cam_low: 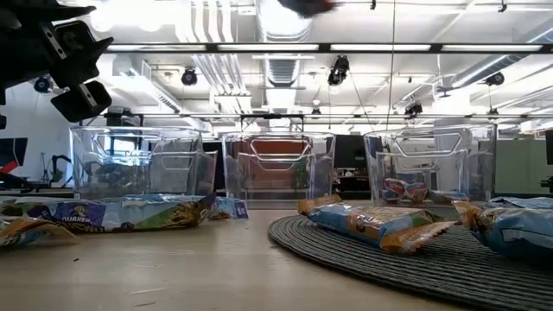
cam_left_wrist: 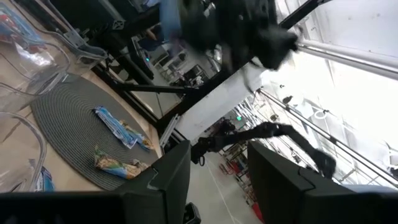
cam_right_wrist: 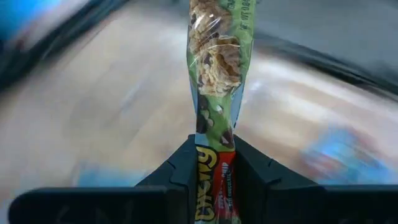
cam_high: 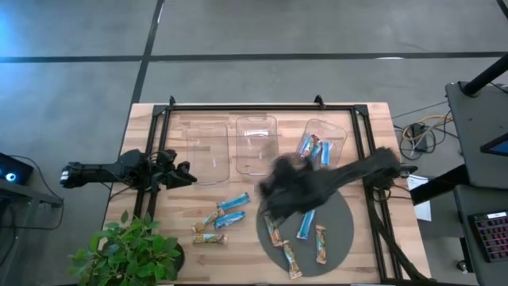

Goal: Pick and place Granola Bars by type
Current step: Put the red granola bar into the right transparent bin, then adjust the right transparent bin

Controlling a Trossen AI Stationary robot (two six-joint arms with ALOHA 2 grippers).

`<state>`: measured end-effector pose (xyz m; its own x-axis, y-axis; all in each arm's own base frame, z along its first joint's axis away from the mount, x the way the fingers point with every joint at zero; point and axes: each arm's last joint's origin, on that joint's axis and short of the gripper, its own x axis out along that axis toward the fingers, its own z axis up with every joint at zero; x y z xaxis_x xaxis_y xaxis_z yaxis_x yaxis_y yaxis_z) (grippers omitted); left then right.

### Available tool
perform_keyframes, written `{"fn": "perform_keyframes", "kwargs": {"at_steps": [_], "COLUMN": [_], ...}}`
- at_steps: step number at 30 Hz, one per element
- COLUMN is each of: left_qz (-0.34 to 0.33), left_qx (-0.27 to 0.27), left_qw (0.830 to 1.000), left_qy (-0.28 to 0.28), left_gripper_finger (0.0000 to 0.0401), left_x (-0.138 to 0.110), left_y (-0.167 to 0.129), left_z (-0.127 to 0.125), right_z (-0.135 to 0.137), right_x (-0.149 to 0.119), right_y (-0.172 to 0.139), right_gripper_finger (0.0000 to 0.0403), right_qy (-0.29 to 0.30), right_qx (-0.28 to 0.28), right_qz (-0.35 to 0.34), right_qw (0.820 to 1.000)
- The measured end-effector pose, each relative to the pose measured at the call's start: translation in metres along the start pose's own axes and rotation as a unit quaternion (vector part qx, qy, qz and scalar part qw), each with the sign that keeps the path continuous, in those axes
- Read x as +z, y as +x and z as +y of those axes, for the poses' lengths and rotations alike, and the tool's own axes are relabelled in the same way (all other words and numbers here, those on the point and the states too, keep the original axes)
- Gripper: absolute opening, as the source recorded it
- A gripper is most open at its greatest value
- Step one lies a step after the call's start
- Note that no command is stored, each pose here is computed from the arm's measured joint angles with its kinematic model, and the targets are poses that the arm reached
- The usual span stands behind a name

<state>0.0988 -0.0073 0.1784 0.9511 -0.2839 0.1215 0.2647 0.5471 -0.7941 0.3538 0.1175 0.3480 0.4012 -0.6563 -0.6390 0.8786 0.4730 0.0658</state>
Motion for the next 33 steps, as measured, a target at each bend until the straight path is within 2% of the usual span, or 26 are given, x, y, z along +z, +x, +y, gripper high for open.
{"fn": "perform_keyframes", "kwargs": {"at_steps": [1, 2, 4, 6, 8, 13, 15, 16, 21, 26, 27, 28, 30, 31, 32, 33], "left_qz": [0.0, 0.0, 0.0, 0.001, 0.003, 0.008, 0.009, 0.01, 0.012, 0.012, 0.013, 0.013, 0.014, 0.014, 0.014, 0.015], "left_qx": [0.0, 0.0, 0.001, 0.002, 0.004, 0.021, 0.026, 0.029, 0.032, 0.032, 0.032, 0.033, 0.034, 0.034, 0.034, 0.034], "left_qw": [1.0, 1.0, 1.0, 1.0, 1.0, 1.0, 1.0, 1.0, 0.999, 0.999, 0.999, 0.999, 0.999, 0.999, 0.999, 0.999], "left_qy": [0.0, 0.0, 0.0, -0.001, -0.002, -0.006, -0.008, -0.009, -0.01, -0.01, -0.01, -0.01, -0.011, -0.011, -0.011, -0.011], "left_gripper_finger": [0.0142, 0.0142, 0.0142, 0.0142, 0.0142, 0.0142, 0.0142, 0.0142, 0.0142, 0.0142, 0.0142, 0.0142, 0.0142, 0.0142, 0.0142, 0.0142], "left_x": [0.0, 0.0, 0.0, 0.0, -0.001, -0.002, -0.003, -0.003, -0.003, -0.003, -0.003, -0.003, -0.003, -0.003, -0.003, -0.004], "left_y": [0.0, 0.0, 0.0, 0.0, 0.0, 0.001, 0.001, 0.001, 0.001, 0.001, 0.001, 0.001, 0.001, 0.001, 0.001, 0.001], "left_z": [0.0, 0.0, 0.0, 0.0, 0.001, 0.004, 0.005, 0.005, 0.006, 0.006, 0.006, 0.006, 0.006, 0.006, 0.006, 0.006], "right_z": [-0.02, -0.032, -0.059, -0.072, -0.095, -0.144, -0.154, -0.158, -0.16, -0.169, -0.167, -0.164, -0.147, -0.135, -0.125, -0.116], "right_x": [0.01, 0.017, 0.026, 0.022, 0.006, -0.034, -0.047, -0.052, -0.06, -0.064, -0.063, -0.062, -0.054, -0.051, -0.05, -0.052], "right_y": [-0.008, -0.01, -0.013, 0.003, 0.021, 0.049, 0.064, 0.071, 0.089, 0.093, 0.092, 0.09, 0.08, 0.075, 0.07, 0.065], "right_gripper_finger": [0.0063, 0.0064, 0.0068, 0.0072, 0.0075, 0.0077, 0.0079, 0.0081, 0.0116, 0.0192, 0.0207, 0.0222, 0.0245, 0.0253, 0.0259, 0.0262], "right_qy": [0.077, 0.142, 0.161, 0.197, 0.225, 0.336, 0.38, 0.389, 0.385, 0.367, 0.372, 0.355, 0.26, 0.188, 0.114, 0.033], "right_qx": [-0.029, -0.029, -0.007, -0.008, -0.063, -0.17, -0.192, -0.192, -0.104, -0.118, -0.109, -0.088, -0.005, 0.043, 0.085, 0.125], "right_qz": [-0.016, -0.029, -0.023, 0.035, 0.085, 0.057, 0.064, 0.074, 0.097, 0.102, 0.106, 0.107, 0.093, 0.088, 0.091, 0.104], "right_qw": [0.996, 0.989, 0.987, 0.98, 0.968, 0.925, 0.903, 0.898, 0.912, 0.917, 0.916, 0.924, 0.961, 0.977, 0.986, 0.986]}}
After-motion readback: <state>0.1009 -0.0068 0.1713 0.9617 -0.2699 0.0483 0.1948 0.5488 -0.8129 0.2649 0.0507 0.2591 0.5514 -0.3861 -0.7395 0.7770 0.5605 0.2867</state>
